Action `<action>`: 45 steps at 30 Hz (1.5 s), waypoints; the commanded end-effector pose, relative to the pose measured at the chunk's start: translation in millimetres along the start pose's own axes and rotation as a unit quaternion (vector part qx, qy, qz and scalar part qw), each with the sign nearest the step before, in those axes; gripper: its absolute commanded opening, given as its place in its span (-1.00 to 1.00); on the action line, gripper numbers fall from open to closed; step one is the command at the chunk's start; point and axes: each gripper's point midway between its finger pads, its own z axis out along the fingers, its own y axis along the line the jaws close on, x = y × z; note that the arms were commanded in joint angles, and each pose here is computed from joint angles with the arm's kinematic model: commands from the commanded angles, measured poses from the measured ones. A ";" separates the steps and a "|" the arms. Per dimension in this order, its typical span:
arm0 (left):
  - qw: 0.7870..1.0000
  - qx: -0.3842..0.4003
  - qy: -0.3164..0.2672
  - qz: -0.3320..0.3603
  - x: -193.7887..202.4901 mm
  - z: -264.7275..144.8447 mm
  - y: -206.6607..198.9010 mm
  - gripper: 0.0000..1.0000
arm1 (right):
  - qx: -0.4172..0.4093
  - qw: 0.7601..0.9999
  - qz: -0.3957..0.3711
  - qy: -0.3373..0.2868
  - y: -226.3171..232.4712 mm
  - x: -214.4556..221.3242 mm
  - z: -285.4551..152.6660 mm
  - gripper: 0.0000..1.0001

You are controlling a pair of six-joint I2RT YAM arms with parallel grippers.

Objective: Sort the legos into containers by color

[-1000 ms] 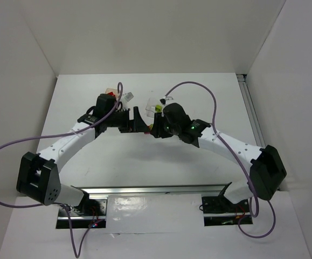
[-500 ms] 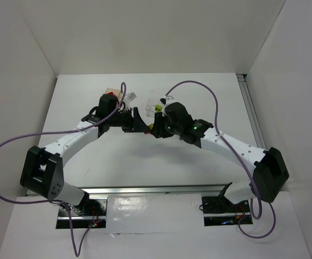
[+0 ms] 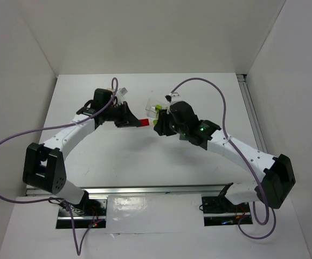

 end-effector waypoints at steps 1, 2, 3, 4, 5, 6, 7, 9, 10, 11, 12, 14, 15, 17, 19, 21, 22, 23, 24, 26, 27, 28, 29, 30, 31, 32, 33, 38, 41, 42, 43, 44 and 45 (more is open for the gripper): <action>0.992 -0.111 -0.027 -0.049 -18.5 -20.5 50.1 -1.00 | 0.025 0.999 -0.004 -0.037 -6.7 -20.0 -18.4 -0.29; 0.986 -0.143 -0.051 -0.066 -31.1 -34.7 63.2 -1.00 | 0.037 0.998 -0.004 -0.048 -9.8 -26.3 -19.4 -0.29; 0.980 -0.173 -0.053 -0.081 -30.2 -42.8 75.8 -1.00 | 0.044 0.998 -0.003 -0.051 -12.5 -27.4 -22.9 -0.29; 0.972 -0.205 -0.064 -0.094 -34.1 -50.3 85.7 -1.00 | 0.049 0.997 -0.003 -0.054 -14.4 -28.4 -23.0 -0.29; 0.954 -0.268 -0.096 -0.095 -43.8 -64.1 102.9 -1.00 | 0.057 0.997 -0.004 -0.053 -17.6 -27.1 -23.3 -0.29; 0.946 -0.288 -0.119 -0.092 -56.8 -73.2 107.4 -1.00 | 0.063 0.996 -0.004 -0.055 -19.6 -28.1 -23.4 -0.29; 0.939 -0.307 -0.123 -0.094 -58.9 -75.8 114.2 -1.00 | 0.063 0.996 -0.004 -0.055 -19.6 -28.1 -23.4 -0.29; 0.923 -0.341 -0.145 -0.100 -75.3 -87.4 129.2 -1.00 | 0.067 0.997 -0.005 -0.047 -22.7 -22.0 -19.2 -0.29; 0.916 -0.357 -0.142 -0.112 -78.4 -87.0 145.5 -1.00 | 0.070 0.997 -0.001 -0.042 -23.5 -19.5 -16.1 -0.29; 0.915 -0.361 -0.141 -0.117 -81.9 -85.5 151.7 -1.00 | 0.070 0.997 -0.001 -0.042 -23.5 -19.5 -16.1 -0.29; 0.915 -0.357 -0.149 -0.113 -94.3 -84.0 149.4 -1.00 | 0.072 0.997 -0.002 -0.038 -24.5 -17.4 -13.5 -0.29; 0.907 -0.380 -0.136 -0.125 -97.3 -76.9 169.5 -1.00 | 0.075 0.997 -0.002 -0.034 -25.7 -14.8 -10.4 -0.29; 0.903 -0.386 -0.134 -0.132 -99.3 -74.7 173.7 -1.00 | 0.075 0.997 -0.002 -0.034 -25.7 -14.8 -10.4 -0.29; 0.889 -0.412 -0.146 -0.137 -110.9 -79.3 186.2 -1.00 | 0.077 0.997 -0.003 -0.029 -25.9 -14.0 -5.5 -0.29; 0.882 -0.422 -0.142 -0.153 -113.9 -74.7 200.0 -0.98 | 0.077 0.997 -0.003 -0.029 -25.8 -13.8 -2.5 -0.29; 0.879 -0.428 -0.141 -0.154 -117.8 -70.5 206.6 -0.46 | 0.077 0.997 -0.003 -0.028 -26.0 -13.2 0.9 -0.29; 0.879 -0.431 -0.139 -0.151 -120.6 -71.6 211.8 -0.19 | 0.078 0.996 0.000 -0.035 -27.8 -17.5 1.4 -0.29; 0.881 -0.427 -0.138 -0.151 -125.5 -66.5 213.4 0.21 | 0.076 0.997 0.000 -0.029 -27.5 -14.5 4.1 -0.29; 0.883 -0.426 -0.128 -0.149 -123.7 -65.2 213.4 0.89 | 0.079 0.997 -0.001 -0.024 -29.0 -11.4 7.5 -0.29; 0.886 -0.420 -0.130 -0.148 -126.8 -64.6 210.3 1.00 | 0.074 0.997 -0.001 -0.019 -27.5 -9.3 11.4 -0.29; 0.887 -0.417 -0.138 -0.145 -130.3 -69.0 204.4 1.00 | 0.074 0.997 -0.001 -0.019 -27.6 -8.9 14.3 -0.29; 0.890 -0.412 -0.142 -0.138 -132.1 -68.6 195.7 1.00 | 0.080 0.997 -0.002 -0.020 -28.7 -9.8 17.3 -0.29; 0.890 -0.411 -0.148 -0.130 -132.3 -68.8 189.5 1.00 | 0.083 0.996 -0.001 -0.023 -29.9 -10.9 20.4 -0.29; 0.893 -0.403 -0.166 -0.117 -141.2 -77.4 177.8 1.00 | 0.088 0.996 0.001 -0.023 -33.1 -13.8 27.7 -0.29; 0.890 -0.404 -0.179 -0.112 -147.7 -83.9 172.3 1.00 | 0.089 0.996 0.001 -0.021 -32.8 -14.1 31.2 -0.29; 0.891 -0.398 -0.193 -0.106 -154.3 -91.0 162.4 1.00 | 0.102 0.995 0.003 -0.023 -38.1 -19.2 39.9 -0.29; 0.891 -0.397 -0.195 -0.106 -155.0 -96.4 156.2 1.00 | 0.112 0.993 0.003 -0.026 -40.8 -21.9 44.4 -0.29; 0.890 -0.377 -0.244 -0.082 -158.3 -136.0 108.4 0.95 | 0.193 0.980 0.024 -0.042 -89.3 -54.1 75.1 -0.29; 0.891 -0.363 -0.264 -0.070 -144.7 -156.0 84.7 0.93 | 0.222 0.973 0.045 -0.029 -118.6 -66.5 105.4 -0.29; 0.891 -0.365 -0.261 -0.071 -137.1 -157.3 85.8 0.93 | 0.216 0.974 0.049 -0.040 -116.5 -81.2 112.9 -0.29; 0.893 -0.359 -0.262 -0.070 -133.7 -159.4 81.7 0.93 | 0.225 0.973 0.046 -0.023 -130.4 -73.5 130.6 -0.27; 0.893 -0.357 -0.265 -0.069 -131.7 -162.4 79.1 0.93 | 0.228 0.973 0.039 -0.016 -132.7 -72.4 139.1 -0.27; 0.895 -0.350 -0.268 -0.066 -128.3 -165.7 73.7 0.93 | 0.235 0.971 0.042 -0.011 -140.2 -73.5 145.1 -0.25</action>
